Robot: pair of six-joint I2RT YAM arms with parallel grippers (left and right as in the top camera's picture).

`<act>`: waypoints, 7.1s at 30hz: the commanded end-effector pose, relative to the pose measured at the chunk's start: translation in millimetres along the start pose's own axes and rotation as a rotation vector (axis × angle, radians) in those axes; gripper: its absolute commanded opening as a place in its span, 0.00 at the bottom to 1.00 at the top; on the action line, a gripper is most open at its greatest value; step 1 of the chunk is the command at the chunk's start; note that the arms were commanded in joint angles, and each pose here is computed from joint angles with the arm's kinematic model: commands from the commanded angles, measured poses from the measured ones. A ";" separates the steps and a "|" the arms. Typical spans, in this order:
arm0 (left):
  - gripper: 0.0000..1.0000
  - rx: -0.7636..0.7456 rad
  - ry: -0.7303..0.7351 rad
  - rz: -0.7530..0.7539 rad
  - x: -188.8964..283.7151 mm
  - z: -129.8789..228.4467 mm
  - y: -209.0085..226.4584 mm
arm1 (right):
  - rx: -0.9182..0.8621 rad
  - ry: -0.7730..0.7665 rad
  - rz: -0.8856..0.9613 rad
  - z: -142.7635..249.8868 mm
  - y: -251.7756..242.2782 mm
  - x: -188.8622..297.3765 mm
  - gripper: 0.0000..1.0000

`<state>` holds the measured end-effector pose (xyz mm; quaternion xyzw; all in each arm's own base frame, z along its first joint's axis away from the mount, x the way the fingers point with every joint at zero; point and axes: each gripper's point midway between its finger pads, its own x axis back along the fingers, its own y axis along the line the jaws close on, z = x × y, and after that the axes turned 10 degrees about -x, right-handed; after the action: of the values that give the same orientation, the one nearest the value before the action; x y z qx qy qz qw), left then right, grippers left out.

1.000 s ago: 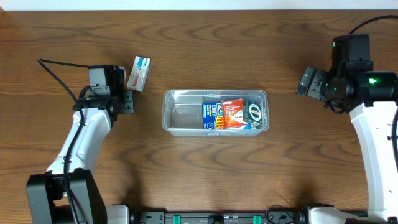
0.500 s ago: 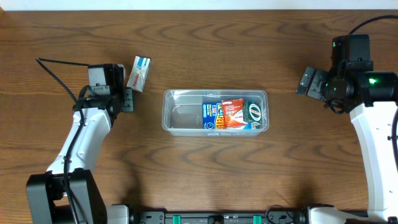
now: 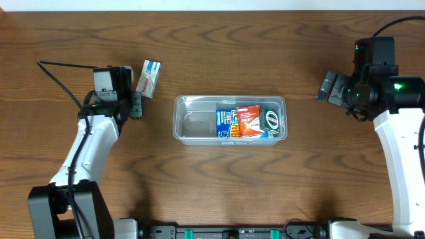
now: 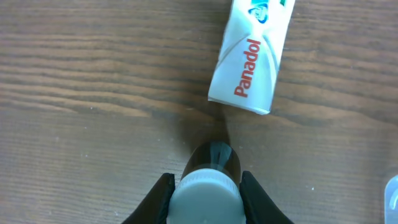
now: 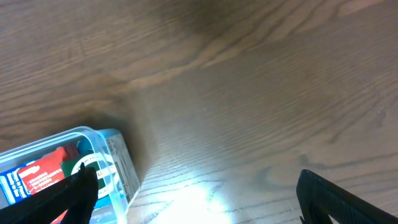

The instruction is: Pack container

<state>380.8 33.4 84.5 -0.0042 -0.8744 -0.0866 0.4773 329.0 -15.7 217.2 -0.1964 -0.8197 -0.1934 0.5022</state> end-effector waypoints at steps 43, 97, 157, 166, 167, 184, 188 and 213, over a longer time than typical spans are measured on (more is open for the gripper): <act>0.12 0.064 -0.367 0.251 190.3 -29.6 -105.7 | -0.006 0.002 0.008 -0.5 -1.8 -1.7 0.99; 0.35 -0.063 -0.052 0.035 28.7 -10.2 -147.0 | -0.006 0.002 0.008 -0.5 -1.8 -1.7 0.99; 0.98 -0.070 -0.180 -0.116 -80.5 -48.9 -27.5 | -0.006 0.002 0.008 -0.5 -1.8 -1.7 0.99; 0.98 -0.076 -0.142 -0.110 -103.5 -34.3 -31.6 | -0.006 0.002 0.008 -0.5 -1.8 -1.7 0.99; 0.98 -0.077 -0.137 -0.109 -105.1 -32.8 -31.9 | -0.006 0.002 0.008 -0.5 -1.8 -1.7 0.99; 0.54 -0.074 -0.151 -0.112 -103.5 -36.4 -31.2 | -0.006 0.002 0.008 -0.5 -1.8 -1.7 0.99; 0.55 -0.071 -0.170 -0.115 -93.8 -43.6 -29.4 | -0.006 0.002 0.008 -0.5 -1.8 -1.7 0.99; 0.54 -0.071 -0.398 0.086 145.7 -62.9 -62.6 | -0.006 0.002 0.008 -0.5 -1.8 -1.7 0.99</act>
<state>360.5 -22.8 209.9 -0.0205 -0.9391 -0.1150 0.3231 328.9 -15.7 217.1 -0.1965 -0.8195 -0.1935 0.5023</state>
